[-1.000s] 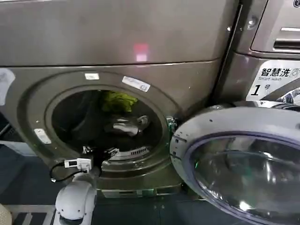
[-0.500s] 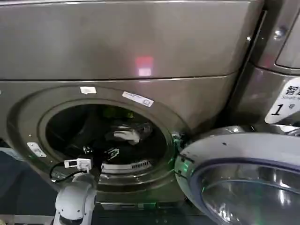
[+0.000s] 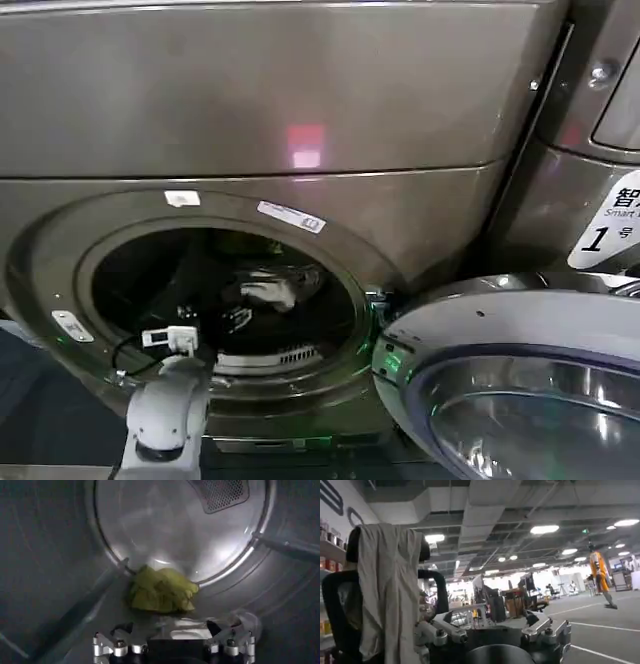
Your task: Grasp the clothes from the dryer.
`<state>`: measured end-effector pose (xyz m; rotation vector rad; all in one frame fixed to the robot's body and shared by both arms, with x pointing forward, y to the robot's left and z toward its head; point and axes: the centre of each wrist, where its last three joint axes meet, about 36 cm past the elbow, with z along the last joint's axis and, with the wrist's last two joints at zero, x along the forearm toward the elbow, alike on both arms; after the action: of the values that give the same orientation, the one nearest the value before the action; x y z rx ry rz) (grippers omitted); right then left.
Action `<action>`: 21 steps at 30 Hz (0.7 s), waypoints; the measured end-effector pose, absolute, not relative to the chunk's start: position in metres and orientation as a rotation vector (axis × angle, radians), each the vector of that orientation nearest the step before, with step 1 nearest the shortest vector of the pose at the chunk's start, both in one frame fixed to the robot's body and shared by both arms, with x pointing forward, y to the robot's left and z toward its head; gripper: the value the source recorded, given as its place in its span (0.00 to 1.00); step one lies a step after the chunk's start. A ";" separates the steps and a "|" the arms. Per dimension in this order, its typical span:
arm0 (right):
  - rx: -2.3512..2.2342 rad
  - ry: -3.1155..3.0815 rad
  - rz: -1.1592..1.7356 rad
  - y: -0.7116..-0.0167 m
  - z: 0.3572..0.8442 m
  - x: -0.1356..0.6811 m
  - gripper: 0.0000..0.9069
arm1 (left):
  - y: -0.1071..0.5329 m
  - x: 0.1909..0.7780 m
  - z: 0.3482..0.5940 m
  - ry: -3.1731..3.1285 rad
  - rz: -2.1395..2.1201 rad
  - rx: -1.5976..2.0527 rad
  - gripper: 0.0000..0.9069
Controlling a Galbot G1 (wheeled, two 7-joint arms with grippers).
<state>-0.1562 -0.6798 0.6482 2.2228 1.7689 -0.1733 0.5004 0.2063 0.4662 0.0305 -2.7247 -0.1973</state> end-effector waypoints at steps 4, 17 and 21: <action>2.221 1.768 -0.176 -0.680 0.648 -0.156 1.00 | 0.206 0.531 0.462 -2.702 -0.204 0.040 1.00; 2.217 1.772 -0.191 -0.680 0.650 -0.155 1.00 | 0.206 0.611 0.449 -2.756 -0.283 0.028 1.00; 2.210 1.779 -0.197 -0.679 0.651 -0.152 1.00 | 0.206 0.634 0.443 -2.751 -0.358 -0.001 1.00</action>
<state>-0.1521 -0.6793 0.6509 2.2103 1.7788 -0.1975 0.6335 0.2059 0.4426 -0.0008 -2.7511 -0.3584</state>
